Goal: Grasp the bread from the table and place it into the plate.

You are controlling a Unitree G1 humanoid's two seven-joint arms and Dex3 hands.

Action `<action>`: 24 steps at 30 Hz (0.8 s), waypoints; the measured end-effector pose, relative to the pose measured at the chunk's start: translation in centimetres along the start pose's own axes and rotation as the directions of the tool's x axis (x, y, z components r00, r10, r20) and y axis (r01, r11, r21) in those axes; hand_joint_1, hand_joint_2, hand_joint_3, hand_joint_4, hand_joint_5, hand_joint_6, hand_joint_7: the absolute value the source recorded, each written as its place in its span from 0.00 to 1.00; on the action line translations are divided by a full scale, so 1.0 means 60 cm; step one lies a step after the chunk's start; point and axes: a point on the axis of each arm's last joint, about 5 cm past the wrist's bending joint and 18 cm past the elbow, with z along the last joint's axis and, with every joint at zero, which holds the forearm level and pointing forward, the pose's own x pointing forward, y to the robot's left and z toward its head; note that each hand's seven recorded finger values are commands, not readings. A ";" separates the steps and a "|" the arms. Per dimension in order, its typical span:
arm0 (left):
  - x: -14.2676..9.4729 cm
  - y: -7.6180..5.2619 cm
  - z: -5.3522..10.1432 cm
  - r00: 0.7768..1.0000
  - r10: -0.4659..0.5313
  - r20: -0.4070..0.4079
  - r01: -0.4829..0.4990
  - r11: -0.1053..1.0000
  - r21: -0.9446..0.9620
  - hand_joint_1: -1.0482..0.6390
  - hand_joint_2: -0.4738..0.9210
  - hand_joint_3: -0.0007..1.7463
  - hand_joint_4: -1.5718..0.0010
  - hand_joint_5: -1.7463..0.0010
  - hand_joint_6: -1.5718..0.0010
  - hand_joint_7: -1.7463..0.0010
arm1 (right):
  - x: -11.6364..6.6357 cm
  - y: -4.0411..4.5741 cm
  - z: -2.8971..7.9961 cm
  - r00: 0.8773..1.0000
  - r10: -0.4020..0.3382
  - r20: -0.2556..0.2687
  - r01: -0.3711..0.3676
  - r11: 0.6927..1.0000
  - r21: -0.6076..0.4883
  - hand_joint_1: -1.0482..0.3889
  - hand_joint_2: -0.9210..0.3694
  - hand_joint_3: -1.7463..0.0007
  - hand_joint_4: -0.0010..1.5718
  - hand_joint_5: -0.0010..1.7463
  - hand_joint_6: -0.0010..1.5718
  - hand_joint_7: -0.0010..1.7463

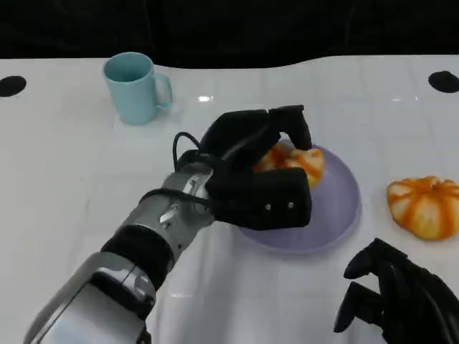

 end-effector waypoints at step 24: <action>0.002 0.026 -0.007 0.957 -0.287 -0.054 0.291 0.952 0.098 0.07 1.00 0.30 1.00 0.88 0.87 0.99 | -0.003 0.001 0.000 1.000 -0.006 0.000 0.006 1.000 0.002 0.37 0.00 0.71 0.37 1.00 0.22 1.00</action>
